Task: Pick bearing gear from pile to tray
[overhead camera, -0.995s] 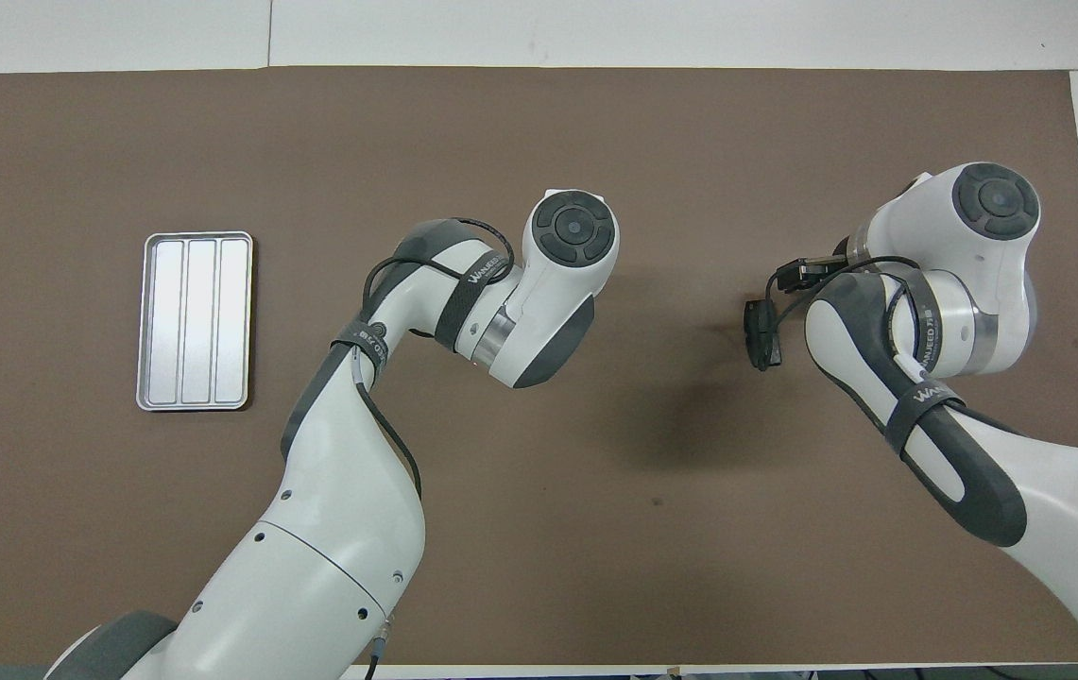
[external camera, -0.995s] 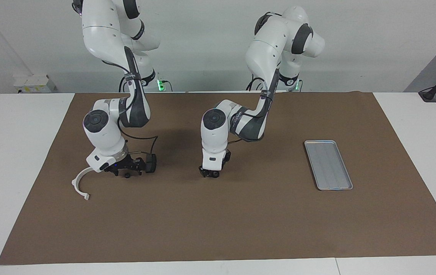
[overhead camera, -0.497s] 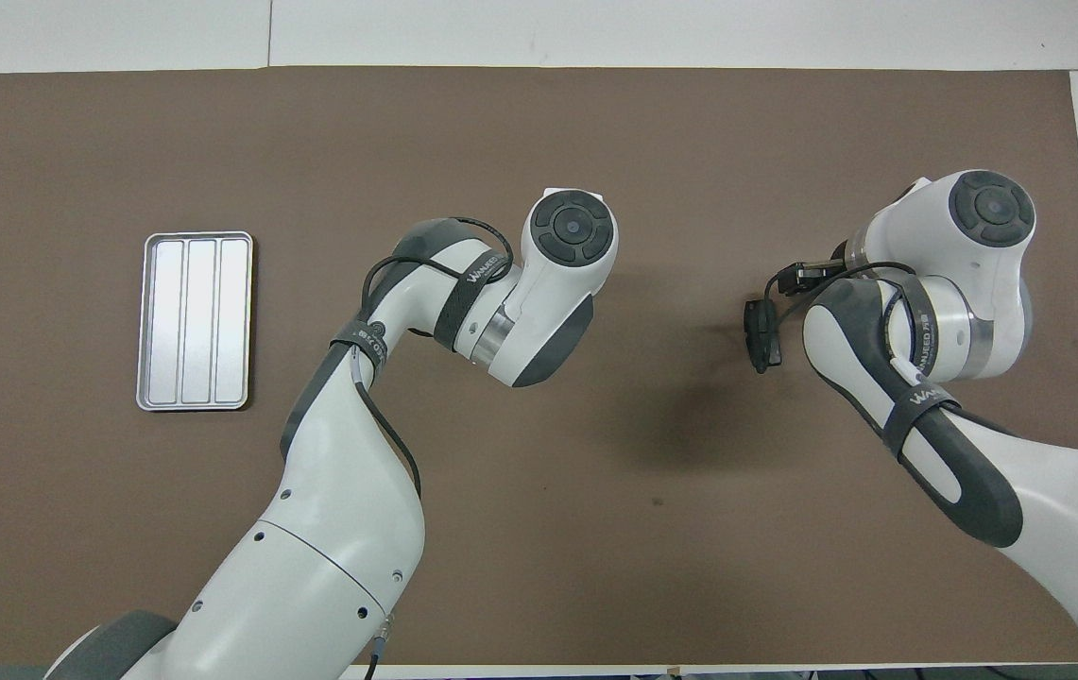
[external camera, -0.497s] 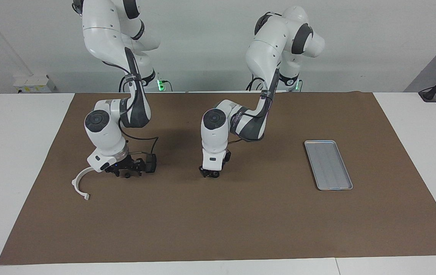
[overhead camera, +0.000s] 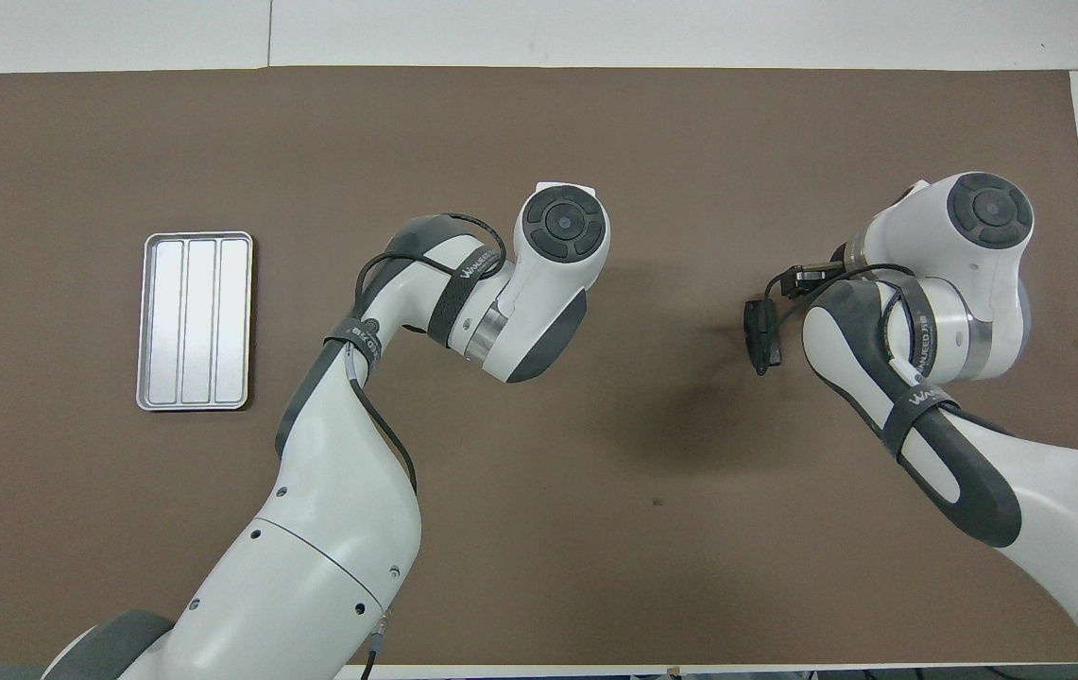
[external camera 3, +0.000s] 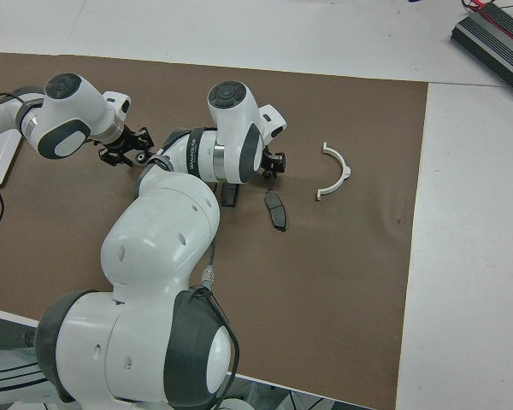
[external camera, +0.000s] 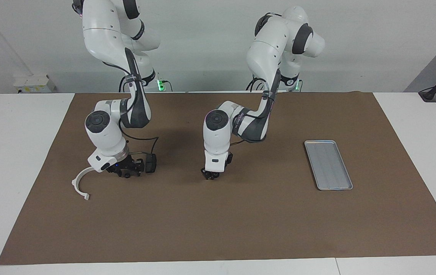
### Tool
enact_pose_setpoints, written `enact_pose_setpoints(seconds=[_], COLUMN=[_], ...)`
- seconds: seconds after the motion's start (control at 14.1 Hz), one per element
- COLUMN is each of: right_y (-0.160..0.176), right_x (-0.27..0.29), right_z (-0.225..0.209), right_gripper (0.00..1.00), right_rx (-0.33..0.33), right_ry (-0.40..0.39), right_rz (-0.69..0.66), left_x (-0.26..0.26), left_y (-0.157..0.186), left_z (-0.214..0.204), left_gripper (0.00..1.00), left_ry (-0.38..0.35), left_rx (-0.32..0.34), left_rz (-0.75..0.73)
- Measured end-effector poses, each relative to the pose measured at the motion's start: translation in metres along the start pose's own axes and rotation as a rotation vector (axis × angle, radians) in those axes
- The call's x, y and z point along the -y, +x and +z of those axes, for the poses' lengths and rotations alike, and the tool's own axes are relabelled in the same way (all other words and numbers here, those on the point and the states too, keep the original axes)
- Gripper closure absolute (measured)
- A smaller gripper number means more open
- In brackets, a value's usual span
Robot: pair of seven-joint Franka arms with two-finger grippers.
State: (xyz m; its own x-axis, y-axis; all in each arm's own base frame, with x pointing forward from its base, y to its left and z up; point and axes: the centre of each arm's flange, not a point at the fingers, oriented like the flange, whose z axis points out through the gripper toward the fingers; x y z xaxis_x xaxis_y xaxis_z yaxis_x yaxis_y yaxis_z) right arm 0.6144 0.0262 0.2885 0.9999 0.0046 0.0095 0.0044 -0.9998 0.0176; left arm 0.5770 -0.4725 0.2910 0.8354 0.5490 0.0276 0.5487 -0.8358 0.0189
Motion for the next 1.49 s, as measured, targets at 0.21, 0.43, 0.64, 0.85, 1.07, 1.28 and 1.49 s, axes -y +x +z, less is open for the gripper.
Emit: enact_pose_setpoints(seconds=[0.21,0.43,0.64,0.85,1.07,1.28,1.49], right_y=[0.0,0.0,0.002,0.003,0.003,0.006,0.026], right_x=[-0.001,-0.001,-0.002,-0.002,-0.003,-0.003,0.0], right_z=[0.0,0.001,0.0,0.0,0.0,-0.004,-0.043], right_gripper=[0.38,0.5,0.68,0.77,0.77,0.77,0.77], right_rx=[0.001,0.001,-0.023,-0.027,-0.028,-0.041,-0.065], right_ry=[0.0,-0.001,0.0,0.0,0.0,0.0,0.002], right_rz=[0.001,0.002,0.003,0.004,0.004,0.005,0.006], left_x=[0.0,-0.001,-0.001,0.0,0.009,0.046,0.098], left_y=[0.0,0.0,0.0,0.001,0.022,0.071,0.117], left_z=[0.0,-0.001,-0.005,-0.005,-0.019,-0.073,-0.1], left_gripper=[0.42,0.51,0.64,0.64,0.64,0.64,0.64], left_ry=[0.0,-0.003,-0.007,0.006,0.029,0.076,0.106], left_rx=[-0.001,-0.002,-0.006,-0.017,-0.044,-0.023,0.009], left_rz=[-0.001,-0.001,-0.003,0.002,-0.013,0.036,0.123])
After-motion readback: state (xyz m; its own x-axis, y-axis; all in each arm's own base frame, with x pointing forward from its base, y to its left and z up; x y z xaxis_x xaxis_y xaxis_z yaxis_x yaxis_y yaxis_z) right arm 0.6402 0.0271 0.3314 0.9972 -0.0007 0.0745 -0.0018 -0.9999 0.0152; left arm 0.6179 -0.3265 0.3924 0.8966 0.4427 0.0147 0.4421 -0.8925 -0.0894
